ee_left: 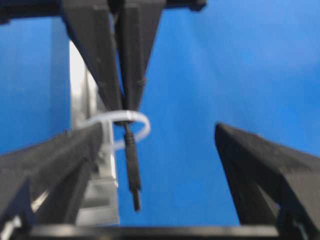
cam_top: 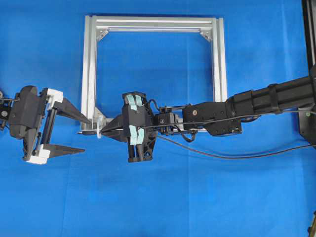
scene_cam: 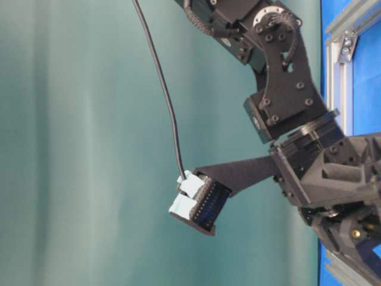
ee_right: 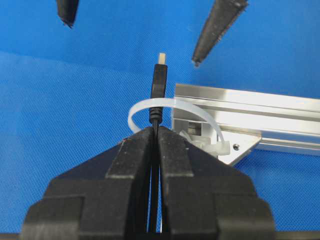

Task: Insert the wire through the string loop located on the left side.
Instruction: 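Open the left gripper around the plug beyond the loop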

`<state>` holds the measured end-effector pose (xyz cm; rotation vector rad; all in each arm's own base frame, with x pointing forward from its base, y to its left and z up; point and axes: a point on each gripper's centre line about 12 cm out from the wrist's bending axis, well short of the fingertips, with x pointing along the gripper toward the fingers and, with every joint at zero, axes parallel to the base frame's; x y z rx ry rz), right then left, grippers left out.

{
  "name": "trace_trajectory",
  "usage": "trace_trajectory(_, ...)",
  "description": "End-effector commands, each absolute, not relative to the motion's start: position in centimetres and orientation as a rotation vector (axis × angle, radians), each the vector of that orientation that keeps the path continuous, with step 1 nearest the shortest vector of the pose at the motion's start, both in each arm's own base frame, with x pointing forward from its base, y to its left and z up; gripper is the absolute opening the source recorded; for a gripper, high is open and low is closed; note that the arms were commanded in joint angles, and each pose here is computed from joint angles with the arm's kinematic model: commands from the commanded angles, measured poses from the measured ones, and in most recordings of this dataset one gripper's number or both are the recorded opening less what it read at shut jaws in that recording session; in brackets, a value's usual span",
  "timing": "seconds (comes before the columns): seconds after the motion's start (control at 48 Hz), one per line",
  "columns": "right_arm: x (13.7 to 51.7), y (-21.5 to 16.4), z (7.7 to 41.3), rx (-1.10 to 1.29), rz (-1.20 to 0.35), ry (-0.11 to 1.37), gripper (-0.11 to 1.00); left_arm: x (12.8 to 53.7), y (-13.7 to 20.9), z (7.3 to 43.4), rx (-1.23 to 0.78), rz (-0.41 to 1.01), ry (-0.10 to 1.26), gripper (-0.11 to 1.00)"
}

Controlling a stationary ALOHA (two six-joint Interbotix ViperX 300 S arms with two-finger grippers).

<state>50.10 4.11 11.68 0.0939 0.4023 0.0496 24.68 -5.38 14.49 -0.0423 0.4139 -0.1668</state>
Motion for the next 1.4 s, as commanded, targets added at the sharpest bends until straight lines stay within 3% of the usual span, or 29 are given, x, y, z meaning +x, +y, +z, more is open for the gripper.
trace_trajectory(0.0, 50.6, 4.3, 13.5, 0.096, 0.056, 0.357, -0.04, 25.2, -5.5, 15.2, -0.043, -0.168, 0.394, 0.86)
trace_trajectory(0.396, 50.6, 4.3, 13.5, 0.096, 0.056, 0.355, -0.04, 25.3, -5.5, 15.1, -0.042, -0.167, 0.412, 0.86)
trace_trajectory(0.833, 50.6, 4.3, 13.6, 0.096, 0.056, 0.353, -0.04, 26.0, -5.4, 12.5, -0.030, -0.151, 0.565, 0.86)
trace_trajectory(1.375, 50.6, 4.3, 13.5, 0.096, 0.056, 0.357, -0.04, 26.1, -5.4, 12.2, -0.027, -0.151, 0.575, 0.86)
